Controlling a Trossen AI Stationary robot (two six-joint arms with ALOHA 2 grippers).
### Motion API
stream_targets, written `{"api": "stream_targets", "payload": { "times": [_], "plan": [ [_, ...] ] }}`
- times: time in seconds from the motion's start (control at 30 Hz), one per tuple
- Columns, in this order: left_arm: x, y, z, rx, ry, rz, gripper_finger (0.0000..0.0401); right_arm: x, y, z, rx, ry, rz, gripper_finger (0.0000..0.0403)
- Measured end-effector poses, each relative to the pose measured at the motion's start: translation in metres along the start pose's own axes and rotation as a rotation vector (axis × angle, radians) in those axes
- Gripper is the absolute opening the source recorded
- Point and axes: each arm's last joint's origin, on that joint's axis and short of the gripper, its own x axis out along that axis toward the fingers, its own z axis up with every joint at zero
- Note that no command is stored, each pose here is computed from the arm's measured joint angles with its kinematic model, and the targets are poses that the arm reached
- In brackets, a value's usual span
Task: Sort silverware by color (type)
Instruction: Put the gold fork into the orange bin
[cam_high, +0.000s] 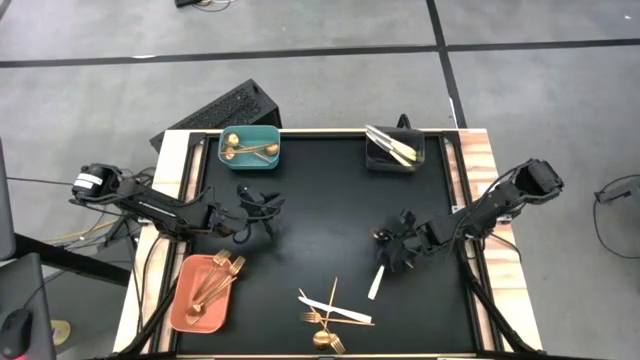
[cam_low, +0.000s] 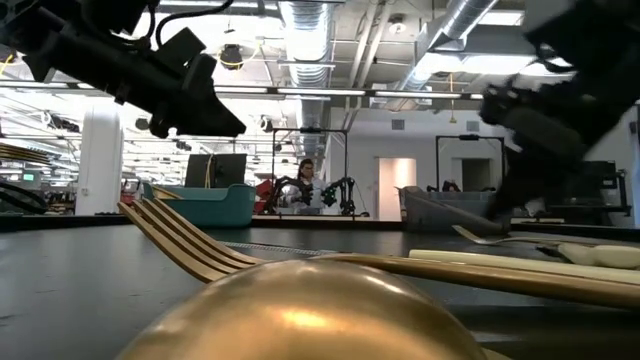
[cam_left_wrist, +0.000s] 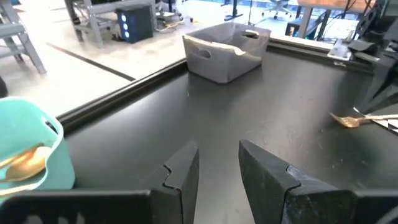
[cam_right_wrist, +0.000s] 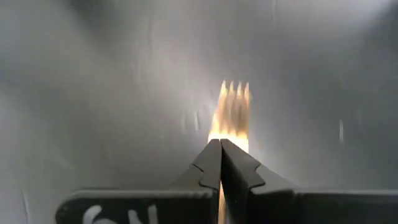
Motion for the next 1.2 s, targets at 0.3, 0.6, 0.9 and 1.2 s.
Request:
{"api": "stream_targets", "payload": {
  "times": [0.3,0.6,0.9,1.2],
  "plan": [
    [-0.014,0.009,0.02,-0.01,-0.075,-0.002,0.01,0.009,0.003,0.042,-0.018,-0.245,0.09,0.0017],
    [-0.038,0.027,0.035,-0.018,-0.095,-0.014,0.01,0.01,0.001,0.04,-0.01,-0.202,0.106,0.0142],
    [-0.039,0.03,0.03,0.093,-0.056,0.029,0.01,0.014,-0.004,0.035,0.059,-0.061,0.157,0.0168],
    [-0.029,0.027,0.008,0.118,0.082,0.067,0.01,0.01,-0.012,0.009,0.146,0.17,0.048,0.0133]
  ]
}}
